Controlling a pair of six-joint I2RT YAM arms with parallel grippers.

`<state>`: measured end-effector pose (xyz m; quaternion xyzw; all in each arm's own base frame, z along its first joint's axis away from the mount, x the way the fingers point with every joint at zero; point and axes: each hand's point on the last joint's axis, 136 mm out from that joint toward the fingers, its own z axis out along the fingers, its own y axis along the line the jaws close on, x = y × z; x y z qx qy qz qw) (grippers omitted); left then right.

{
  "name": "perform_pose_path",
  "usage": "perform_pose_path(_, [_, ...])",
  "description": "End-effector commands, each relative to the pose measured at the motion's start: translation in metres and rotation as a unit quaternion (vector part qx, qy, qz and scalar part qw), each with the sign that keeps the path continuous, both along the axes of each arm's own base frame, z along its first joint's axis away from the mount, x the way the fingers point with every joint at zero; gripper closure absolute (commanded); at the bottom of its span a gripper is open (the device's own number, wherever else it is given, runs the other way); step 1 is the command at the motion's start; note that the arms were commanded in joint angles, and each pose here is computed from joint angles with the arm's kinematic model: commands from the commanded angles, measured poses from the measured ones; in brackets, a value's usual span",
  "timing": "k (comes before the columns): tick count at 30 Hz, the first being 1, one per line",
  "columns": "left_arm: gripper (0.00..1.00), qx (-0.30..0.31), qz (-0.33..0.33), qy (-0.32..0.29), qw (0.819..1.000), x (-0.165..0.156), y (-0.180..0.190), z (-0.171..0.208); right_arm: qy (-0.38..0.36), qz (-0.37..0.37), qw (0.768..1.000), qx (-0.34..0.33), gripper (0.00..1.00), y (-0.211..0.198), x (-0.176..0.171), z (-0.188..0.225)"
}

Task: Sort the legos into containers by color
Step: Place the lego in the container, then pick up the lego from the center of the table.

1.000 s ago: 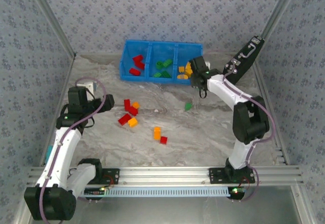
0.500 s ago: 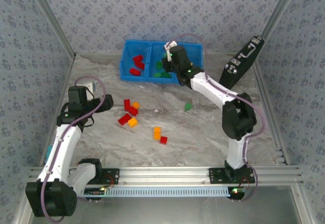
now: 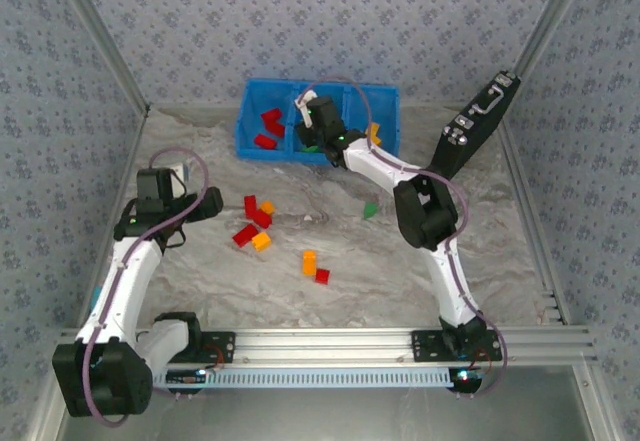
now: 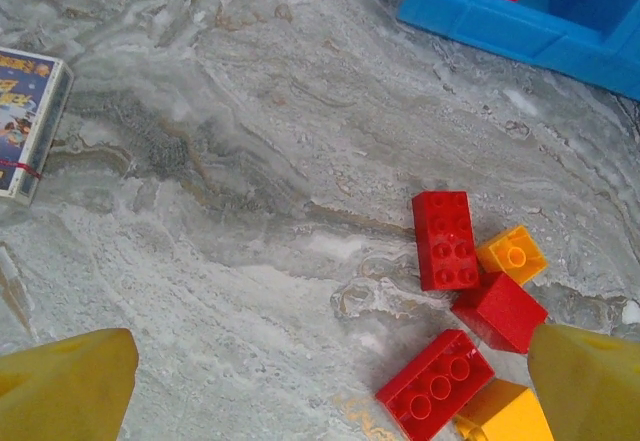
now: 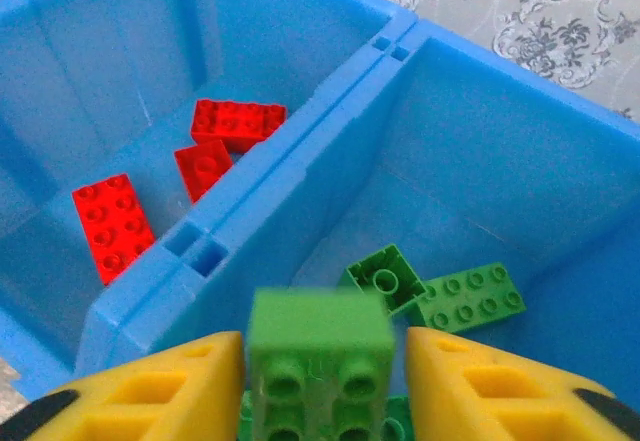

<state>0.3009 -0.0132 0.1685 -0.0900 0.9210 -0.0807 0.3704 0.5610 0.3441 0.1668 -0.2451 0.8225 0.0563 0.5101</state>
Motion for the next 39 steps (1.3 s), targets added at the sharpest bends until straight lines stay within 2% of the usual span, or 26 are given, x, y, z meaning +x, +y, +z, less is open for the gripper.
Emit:
perform_pose_path(1, [0.0, -0.004, -0.009, -0.005, 1.0, 0.005, -0.002, 0.01, -0.025, 0.0, 1.0, -0.001, 0.45, 0.002, 0.003, 0.028])
perform_pose_path(7, [0.0, -0.01, -0.007, -0.009, 1.0, 0.006, -0.002, 0.013, -0.025, -0.001, 1.0, -0.005, 0.38, -0.013, -0.019, 0.055])
perform_pose_path(10, [0.0, -0.009, -0.005, -0.015, 1.0, 0.006, -0.002, 0.016, -0.016, 0.0, 1.0, -0.003, 0.33, -0.03, -0.044, 0.072])
perform_pose_path(13, [0.0, -0.011, -0.006, -0.02, 1.0, 0.005, -0.002, 0.018, 0.027, -0.014, 1.0, 0.0, 0.3, -0.059, -0.072, 0.072])
perform_pose_path(21, [0.0, -0.024, -0.013, -0.031, 0.999, 0.006, -0.007, 0.023, 0.167, -0.093, 0.981, 0.043, 0.26, -0.141, -0.153, 0.021])
perform_pose_path(25, [0.0, -0.029, -0.012, -0.032, 0.999, 0.007, -0.008, 0.023, 0.227, -0.179, 0.953, 0.088, 0.25, -0.175, -0.178, -0.019])
perform_pose_path(33, [0.0, -0.039, -0.017, -0.035, 0.999, 0.007, -0.012, 0.024, 0.313, -0.251, 0.904, 0.148, 0.25, -0.18, -0.203, -0.077])
perform_pose_path(39, [0.0, -0.035, -0.017, -0.038, 0.999, 0.004, -0.011, 0.026, 0.349, -0.247, 0.893, 0.144, 0.24, -0.168, -0.199, -0.1])
